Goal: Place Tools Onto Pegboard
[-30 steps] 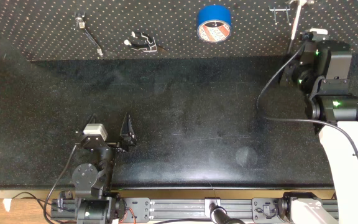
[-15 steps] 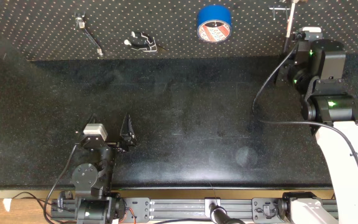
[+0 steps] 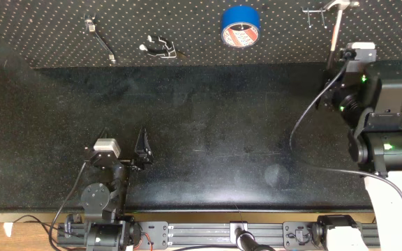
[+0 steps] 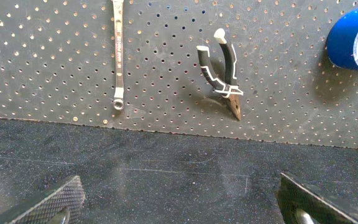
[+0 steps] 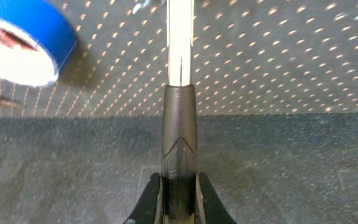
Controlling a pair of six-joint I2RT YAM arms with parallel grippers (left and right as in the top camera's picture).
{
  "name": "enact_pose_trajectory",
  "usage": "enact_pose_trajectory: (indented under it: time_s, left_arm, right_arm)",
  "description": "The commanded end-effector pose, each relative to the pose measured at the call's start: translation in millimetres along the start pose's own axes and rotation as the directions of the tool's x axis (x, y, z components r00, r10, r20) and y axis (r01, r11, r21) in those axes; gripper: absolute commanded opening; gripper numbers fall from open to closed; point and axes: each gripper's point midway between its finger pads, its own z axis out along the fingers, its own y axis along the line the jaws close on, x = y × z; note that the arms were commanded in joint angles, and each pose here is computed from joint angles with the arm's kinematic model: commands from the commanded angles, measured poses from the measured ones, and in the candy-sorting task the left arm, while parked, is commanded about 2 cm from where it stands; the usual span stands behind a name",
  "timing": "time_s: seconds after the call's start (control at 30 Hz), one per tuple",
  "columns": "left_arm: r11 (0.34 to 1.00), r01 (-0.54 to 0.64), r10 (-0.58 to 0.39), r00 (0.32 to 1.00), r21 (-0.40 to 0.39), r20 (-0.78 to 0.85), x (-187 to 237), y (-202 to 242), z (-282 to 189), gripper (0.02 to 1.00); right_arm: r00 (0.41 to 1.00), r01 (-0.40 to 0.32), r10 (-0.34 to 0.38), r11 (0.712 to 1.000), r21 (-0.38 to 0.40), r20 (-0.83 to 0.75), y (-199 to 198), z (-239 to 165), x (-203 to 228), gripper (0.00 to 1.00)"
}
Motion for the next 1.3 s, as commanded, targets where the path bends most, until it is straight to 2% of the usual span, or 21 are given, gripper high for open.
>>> enact_pose_trajectory:
  time_s: [0.03, 0.23, 0.97, 1.03, 1.07, 1.1, 1.13, 1.23, 1.3]
  left_arm:
    - [1.0, -0.016, 0.016, 1.0, 0.002, 0.0, 1, 0, 0, 0.996]
    - [1.0, -0.016, 0.016, 1.0, 0.002, 0.0, 1, 0, 0, 0.993]
    - [1.0, -0.016, 0.016, 1.0, 0.002, 0.0, 1, 0, 0, 0.996]
    - [1.0, -0.016, 0.016, 1.0, 0.002, 0.0, 1, 0, 0, 0.996]
    - [1.0, -0.016, 0.016, 1.0, 0.002, 0.0, 1, 0, 0, 0.996]
    - [1.0, -0.016, 0.016, 1.0, 0.002, 0.0, 1, 0, 0, 0.993]
    - [1.0, -0.016, 0.016, 1.0, 0.002, 0.0, 1, 0, 0, 0.996]
    - [1.0, -0.016, 0.016, 1.0, 0.002, 0.0, 1, 0, 0, 0.996]
    - [1.0, -0.016, 0.016, 1.0, 0.002, 0.0, 1, 0, 0, 0.993]
  right_arm:
    - [0.999, 0.025, -0.026, 0.999, -0.023, -0.036, 14, 13, 7, 0.075]
    - [0.998, 0.002, 0.002, 0.999, 0.053, -0.068, 0, 25, 13, 0.075]
    - [0.986, 0.004, 0.006, 0.998, 0.066, -0.164, -5, 67, 34, 0.08]
    - [0.986, 0.007, 0.004, 0.998, 0.066, -0.167, -5, 70, 34, 0.364]
    - [0.986, 0.006, 0.005, 0.998, 0.066, -0.166, -5, 71, 34, 0.619]
    - [0.986, 0.007, 0.004, 0.998, 0.066, -0.165, -5, 71, 34, 0.761]
    - [0.987, 0.006, 0.004, 0.998, 0.065, -0.162, -5, 71, 33, 0.978]
    - [0.99, 0.007, 0.002, 0.998, 0.063, -0.142, -4, 65, 29, 0.976]
    - [0.991, 0.011, -0.002, 0.998, 0.066, -0.137, -6, 58, 42, 0.976]
